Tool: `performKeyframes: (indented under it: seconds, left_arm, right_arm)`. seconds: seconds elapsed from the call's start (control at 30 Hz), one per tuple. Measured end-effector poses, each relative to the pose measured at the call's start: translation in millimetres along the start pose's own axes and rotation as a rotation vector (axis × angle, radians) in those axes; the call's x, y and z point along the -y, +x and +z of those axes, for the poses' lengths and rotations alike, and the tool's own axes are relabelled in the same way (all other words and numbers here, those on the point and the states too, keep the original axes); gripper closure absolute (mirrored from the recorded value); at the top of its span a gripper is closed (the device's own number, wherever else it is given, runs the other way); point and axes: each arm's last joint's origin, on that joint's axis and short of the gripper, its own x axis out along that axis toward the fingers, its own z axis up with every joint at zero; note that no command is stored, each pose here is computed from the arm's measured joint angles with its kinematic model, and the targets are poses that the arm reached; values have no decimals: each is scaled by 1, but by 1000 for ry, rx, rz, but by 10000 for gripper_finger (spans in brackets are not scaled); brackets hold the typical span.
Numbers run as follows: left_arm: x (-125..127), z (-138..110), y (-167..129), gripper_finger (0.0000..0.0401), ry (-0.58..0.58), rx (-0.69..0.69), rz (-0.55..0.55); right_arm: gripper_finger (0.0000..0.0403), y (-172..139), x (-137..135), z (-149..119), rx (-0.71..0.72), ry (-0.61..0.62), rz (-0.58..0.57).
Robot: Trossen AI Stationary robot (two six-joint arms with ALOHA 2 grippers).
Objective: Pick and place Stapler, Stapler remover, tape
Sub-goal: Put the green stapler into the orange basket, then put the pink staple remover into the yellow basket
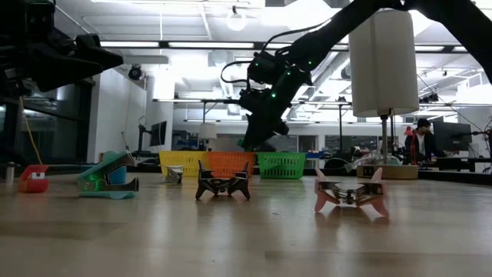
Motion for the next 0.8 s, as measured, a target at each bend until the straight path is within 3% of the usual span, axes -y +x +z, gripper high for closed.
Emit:
performKeyframes:
  seconds: [0.8]
  left_arm:
    - [0, 0, 0, 162, 0, 0, 0]
  right_arm:
    - [245, 0, 0, 2, 16, 0, 3]
